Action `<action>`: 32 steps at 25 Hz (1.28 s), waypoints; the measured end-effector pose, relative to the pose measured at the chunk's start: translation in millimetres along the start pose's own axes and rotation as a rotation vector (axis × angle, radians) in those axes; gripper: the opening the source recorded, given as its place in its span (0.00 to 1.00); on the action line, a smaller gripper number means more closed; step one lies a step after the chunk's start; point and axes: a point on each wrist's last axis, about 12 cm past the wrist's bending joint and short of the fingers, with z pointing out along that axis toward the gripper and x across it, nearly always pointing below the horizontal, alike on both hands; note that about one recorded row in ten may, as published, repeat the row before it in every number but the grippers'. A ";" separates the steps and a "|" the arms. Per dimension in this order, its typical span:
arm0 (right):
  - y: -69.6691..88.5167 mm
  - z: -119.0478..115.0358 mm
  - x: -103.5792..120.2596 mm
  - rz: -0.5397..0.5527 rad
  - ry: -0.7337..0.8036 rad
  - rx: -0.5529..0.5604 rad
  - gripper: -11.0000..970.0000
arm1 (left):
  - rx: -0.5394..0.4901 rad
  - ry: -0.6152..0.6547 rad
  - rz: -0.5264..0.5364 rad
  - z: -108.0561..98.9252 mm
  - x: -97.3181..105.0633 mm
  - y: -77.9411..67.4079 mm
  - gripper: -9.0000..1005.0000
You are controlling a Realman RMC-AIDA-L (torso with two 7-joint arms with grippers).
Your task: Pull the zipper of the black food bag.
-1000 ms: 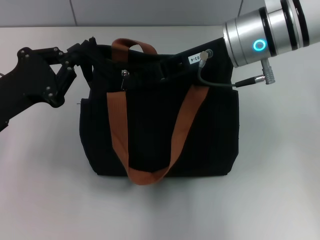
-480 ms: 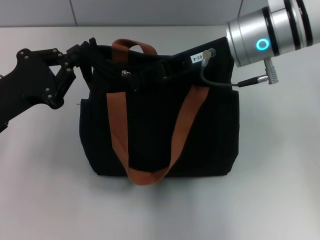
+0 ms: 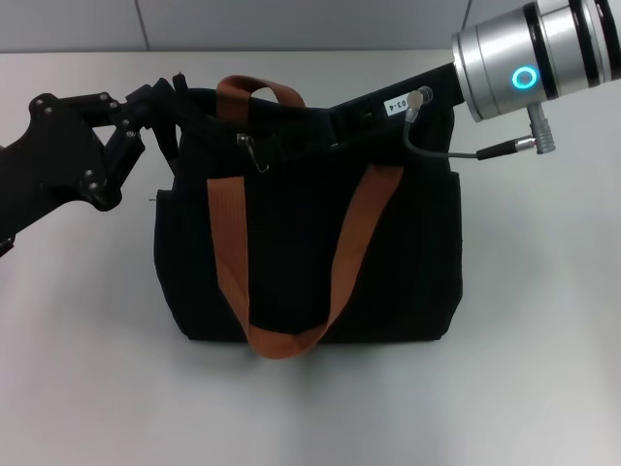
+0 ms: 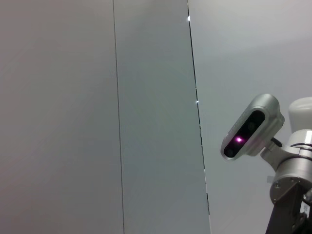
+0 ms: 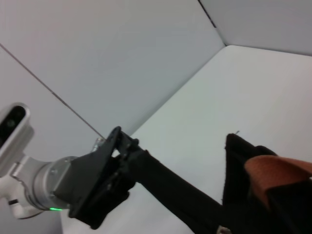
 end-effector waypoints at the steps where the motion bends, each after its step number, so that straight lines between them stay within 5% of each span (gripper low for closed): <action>1: -0.7 0.4 -0.2 -0.001 -0.001 0.007 0.16 | 0.000 0.000 -0.001 0.0 0.0 0.0 0.03; 7: -0.5 10.6 -1.9 -0.009 0.004 0.023 0.33 | 0.011 -0.011 0.000 2.2 -1.7 0.2 0.03; 18: 11.0 28.1 -4.0 -0.023 0.001 -0.024 0.32 | 0.026 -0.023 -0.007 8.1 -2.1 0.0 0.03; 32: 6.5 22.6 -2.0 -0.023 -0.003 0.007 0.04 | 0.010 -0.029 -0.008 4.7 -2.2 0.1 0.03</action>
